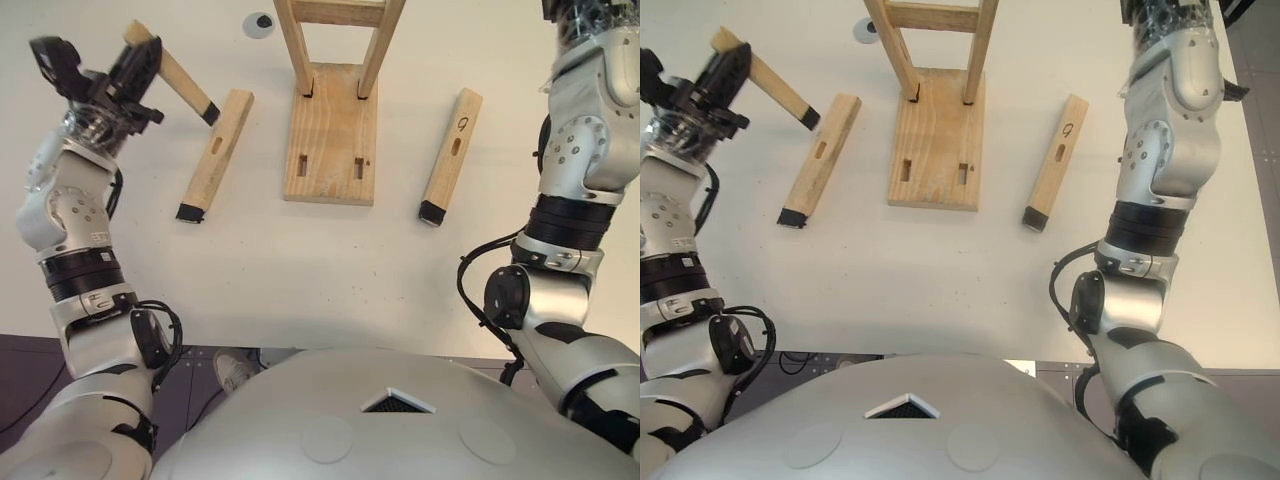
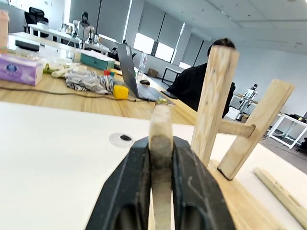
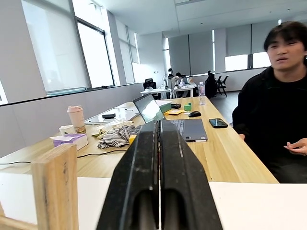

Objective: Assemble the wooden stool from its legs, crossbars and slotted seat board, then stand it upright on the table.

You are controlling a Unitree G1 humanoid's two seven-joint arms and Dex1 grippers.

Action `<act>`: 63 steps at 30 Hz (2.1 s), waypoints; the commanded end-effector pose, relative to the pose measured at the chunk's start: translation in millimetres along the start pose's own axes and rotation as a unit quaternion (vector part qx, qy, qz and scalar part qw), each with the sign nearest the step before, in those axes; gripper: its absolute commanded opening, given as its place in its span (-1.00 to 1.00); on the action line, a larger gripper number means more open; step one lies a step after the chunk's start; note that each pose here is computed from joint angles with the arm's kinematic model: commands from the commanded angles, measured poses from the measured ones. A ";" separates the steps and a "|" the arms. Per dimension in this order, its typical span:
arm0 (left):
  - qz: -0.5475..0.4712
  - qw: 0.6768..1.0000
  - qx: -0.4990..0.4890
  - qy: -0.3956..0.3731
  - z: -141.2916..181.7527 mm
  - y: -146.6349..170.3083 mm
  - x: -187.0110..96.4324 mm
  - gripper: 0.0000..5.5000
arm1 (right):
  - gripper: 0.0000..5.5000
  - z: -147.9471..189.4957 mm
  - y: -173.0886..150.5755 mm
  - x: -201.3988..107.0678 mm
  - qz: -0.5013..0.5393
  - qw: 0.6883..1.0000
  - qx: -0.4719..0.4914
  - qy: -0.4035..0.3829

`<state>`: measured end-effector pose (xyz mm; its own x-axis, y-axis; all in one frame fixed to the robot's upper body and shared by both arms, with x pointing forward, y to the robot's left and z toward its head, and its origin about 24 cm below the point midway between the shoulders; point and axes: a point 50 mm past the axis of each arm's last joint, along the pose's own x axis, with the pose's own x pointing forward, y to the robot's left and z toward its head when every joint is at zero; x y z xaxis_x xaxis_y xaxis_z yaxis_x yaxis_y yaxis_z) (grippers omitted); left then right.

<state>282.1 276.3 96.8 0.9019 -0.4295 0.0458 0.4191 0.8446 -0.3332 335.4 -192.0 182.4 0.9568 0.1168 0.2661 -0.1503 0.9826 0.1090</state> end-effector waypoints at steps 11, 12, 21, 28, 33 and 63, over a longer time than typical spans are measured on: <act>0.063 0.997 -0.015 -0.036 -16.7 -8.0 -28.7 -0.86 | -1.00 -1.7 -8.0 2.9 0.005 1.000 -0.009 0.008; 0.065 0.997 -0.016 -0.041 -16.0 -7.6 -27.5 -0.86 | -1.00 -2.4 -8.0 3.2 0.005 1.000 -0.009 0.009; 0.070 0.996 -0.024 -0.045 -26.8 6.0 -2.1 -0.86 | -1.00 -8.0 -5.0 6.5 0.015 1.000 -0.004 0.019; 0.082 0.996 -0.018 -0.036 -27.5 9.4 -15.7 -0.86 | -1.00 -11.7 -11.9 2.9 0.003 1.000 -0.005 0.026; 0.084 0.994 -0.030 -0.064 -12.9 5.8 -18.6 -0.86 | -1.00 -12.2 -10.9 1.9 0.004 1.000 -0.005 0.027; 0.187 0.974 0.068 0.109 -137.0 -11.5 -60.7 -0.86 | -1.00 -20.6 -6.3 -1.8 0.014 0.999 -0.018 0.042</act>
<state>246.5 252.5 39.3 0.9841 -0.1585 0.0805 0.1658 0.9816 -0.0946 341.6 -191.1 162.8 0.9680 0.1567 0.1959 -0.1783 0.9791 0.0981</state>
